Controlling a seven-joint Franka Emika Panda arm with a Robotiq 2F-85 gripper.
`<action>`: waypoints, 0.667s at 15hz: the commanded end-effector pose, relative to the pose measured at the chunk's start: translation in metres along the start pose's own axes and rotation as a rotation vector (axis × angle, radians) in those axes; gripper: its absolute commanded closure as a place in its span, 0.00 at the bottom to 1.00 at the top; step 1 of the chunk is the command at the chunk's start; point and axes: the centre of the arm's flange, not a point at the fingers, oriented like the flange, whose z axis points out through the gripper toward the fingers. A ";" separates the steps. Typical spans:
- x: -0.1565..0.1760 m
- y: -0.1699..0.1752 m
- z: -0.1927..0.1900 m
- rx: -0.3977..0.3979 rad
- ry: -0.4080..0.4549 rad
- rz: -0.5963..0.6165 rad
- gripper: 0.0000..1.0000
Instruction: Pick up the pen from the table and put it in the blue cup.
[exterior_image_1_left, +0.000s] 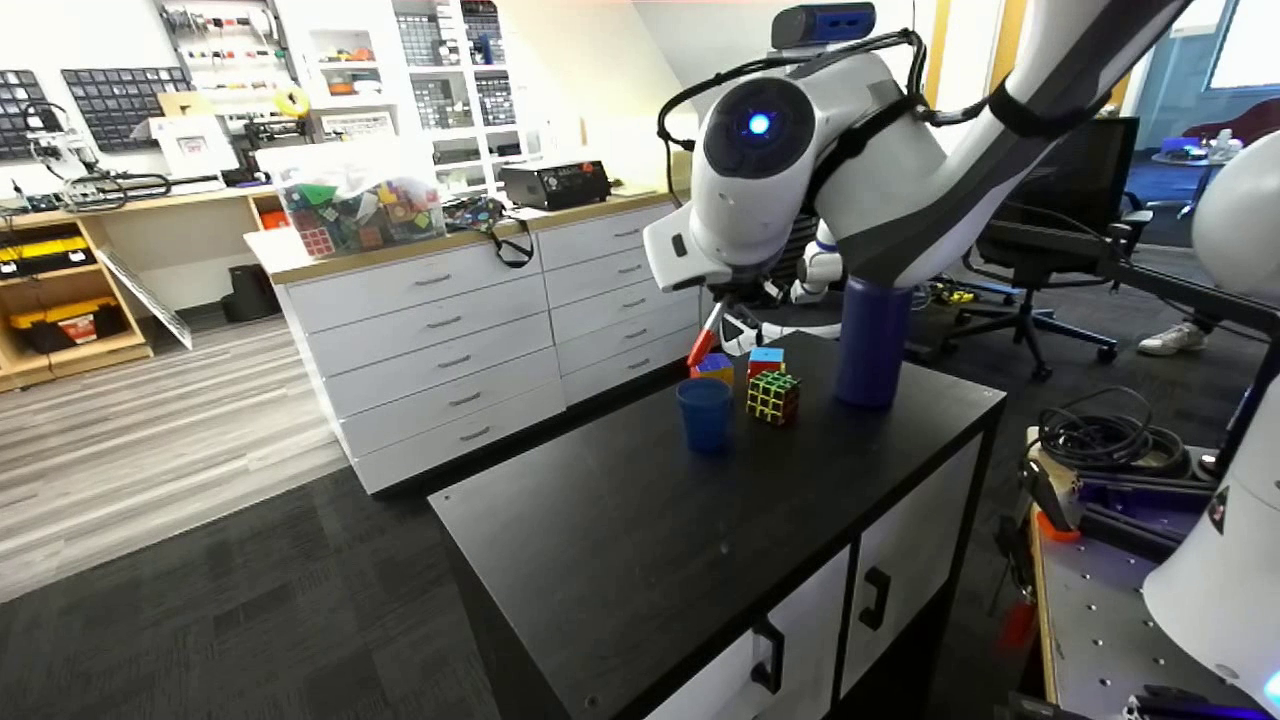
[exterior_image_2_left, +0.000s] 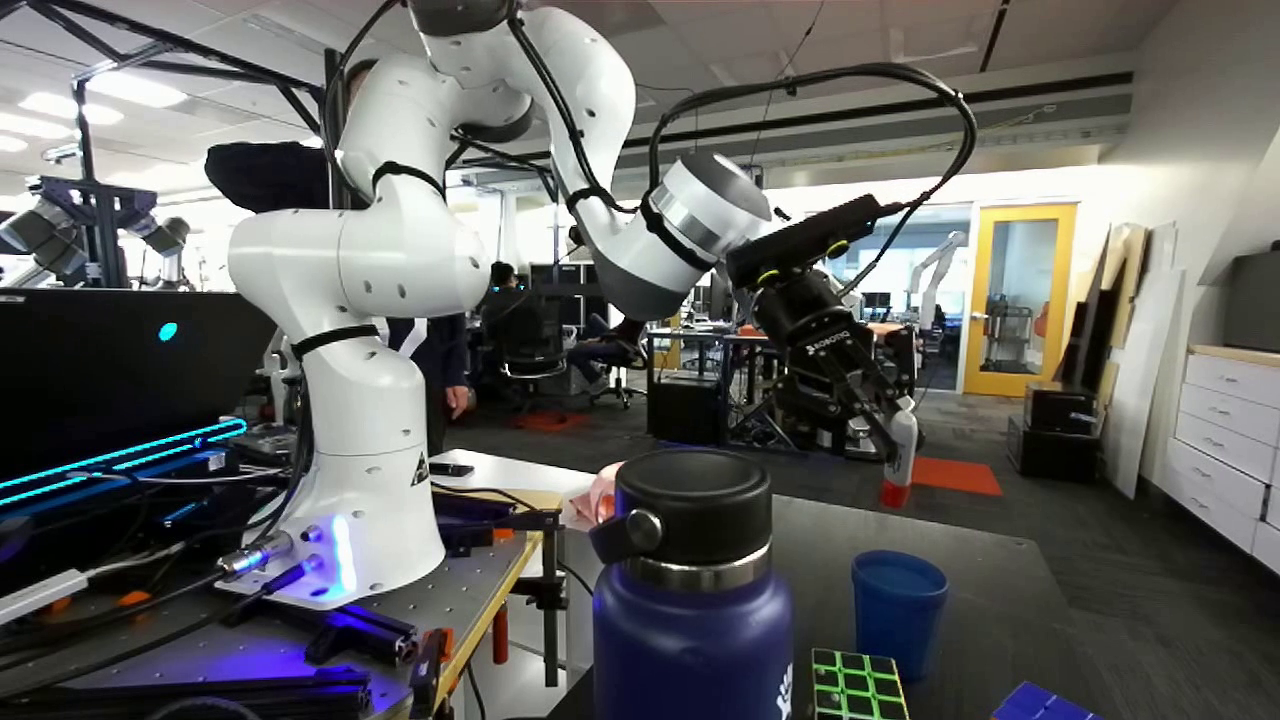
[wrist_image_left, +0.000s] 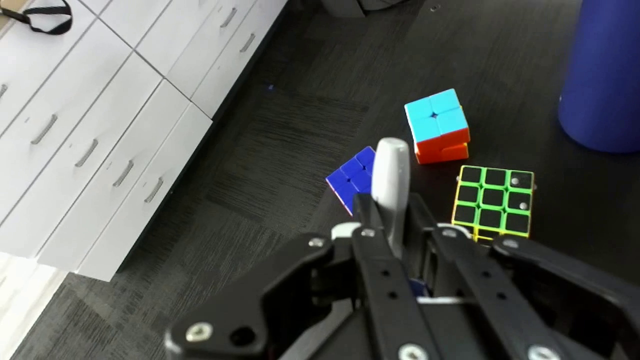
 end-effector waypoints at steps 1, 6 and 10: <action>0.015 -0.010 0.007 -0.066 -0.069 -0.026 0.95; 0.029 -0.015 0.011 -0.100 -0.105 -0.069 0.95; 0.031 -0.016 0.018 -0.114 -0.140 -0.075 0.95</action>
